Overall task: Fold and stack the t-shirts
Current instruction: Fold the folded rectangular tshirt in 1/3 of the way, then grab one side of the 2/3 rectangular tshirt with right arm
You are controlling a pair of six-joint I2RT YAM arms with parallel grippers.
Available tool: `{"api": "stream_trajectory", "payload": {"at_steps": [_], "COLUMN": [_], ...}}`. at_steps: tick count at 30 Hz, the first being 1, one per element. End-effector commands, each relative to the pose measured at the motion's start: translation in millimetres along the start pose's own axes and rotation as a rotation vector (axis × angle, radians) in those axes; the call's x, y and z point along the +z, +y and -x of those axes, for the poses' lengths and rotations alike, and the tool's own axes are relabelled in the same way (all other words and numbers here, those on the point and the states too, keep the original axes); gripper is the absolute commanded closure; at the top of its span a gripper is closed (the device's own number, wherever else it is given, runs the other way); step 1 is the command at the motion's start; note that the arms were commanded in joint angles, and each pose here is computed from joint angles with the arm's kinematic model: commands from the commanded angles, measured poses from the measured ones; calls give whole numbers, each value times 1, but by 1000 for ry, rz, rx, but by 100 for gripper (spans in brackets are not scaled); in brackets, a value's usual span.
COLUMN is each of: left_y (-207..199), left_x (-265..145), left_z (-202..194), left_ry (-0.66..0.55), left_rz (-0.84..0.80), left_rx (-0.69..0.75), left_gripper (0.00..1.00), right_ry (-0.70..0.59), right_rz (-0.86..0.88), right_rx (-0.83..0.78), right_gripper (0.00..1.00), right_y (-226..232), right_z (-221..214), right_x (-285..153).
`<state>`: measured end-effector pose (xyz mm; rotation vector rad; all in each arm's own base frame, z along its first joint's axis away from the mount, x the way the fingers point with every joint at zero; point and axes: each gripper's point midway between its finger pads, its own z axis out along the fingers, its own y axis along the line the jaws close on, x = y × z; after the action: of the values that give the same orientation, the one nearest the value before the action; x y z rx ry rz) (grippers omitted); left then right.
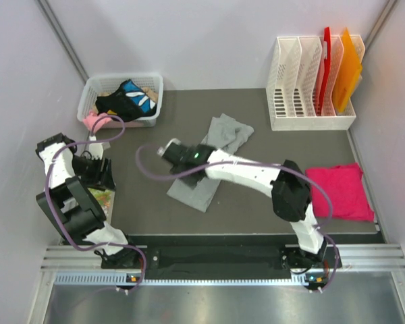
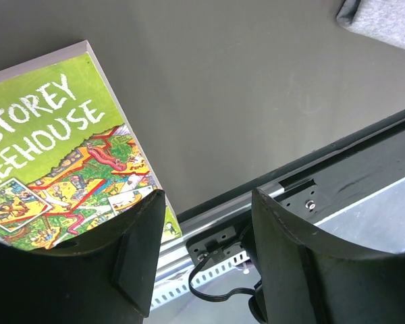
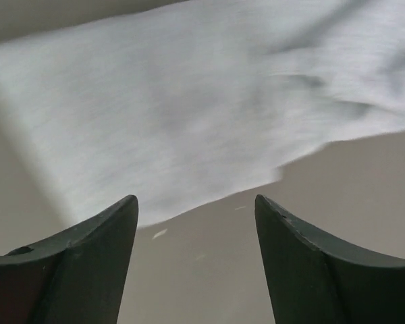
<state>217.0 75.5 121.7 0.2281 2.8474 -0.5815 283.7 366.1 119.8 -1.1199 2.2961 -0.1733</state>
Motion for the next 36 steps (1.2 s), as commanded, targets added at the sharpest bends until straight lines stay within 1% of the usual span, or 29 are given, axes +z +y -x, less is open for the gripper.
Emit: {"api": "stream_trajectory", "payload": {"at_steps": [1, 5, 7, 13, 19, 24, 31, 36], "left_y": [-19, -15, -15, -14, -14, -15, -14, -13], "left_x": [-5, -4, -4, -5, -9, -9, -9, -8], "left_z": [-3, 3, 3, -3, -3, -2, 0, 2], "left_ry": [28, 13, 16, 25, 26, 26, 22, 21], "left_rz": [-88, -82, -82, -56, -49, -57, -56, -59], "left_rx": [-57, -74, -70, -43, -32, -30, -33, -40], "left_gripper": [41, 41, 41, 41, 41, 41, 41, 41], "right_ry": [-92, -74, -69, -38, -2, 3, 18, 32], "right_rz": [23, 63, 71, 70, 85, 86, 76, 77], "right_rx": [-96, -135, -142, -152, -149, -118, -94, -78], "right_gripper": [28, 27, 28, 35, 37, 37, 43, 44], "right_y": [60, 104, 114, 126, 137, 132, 114, 104], "right_z": [-4, -13, -13, -18, -28, -26, -28, -29], "right_x": [-41, -42, -41, -21, -2, 8, 23, 33]}}
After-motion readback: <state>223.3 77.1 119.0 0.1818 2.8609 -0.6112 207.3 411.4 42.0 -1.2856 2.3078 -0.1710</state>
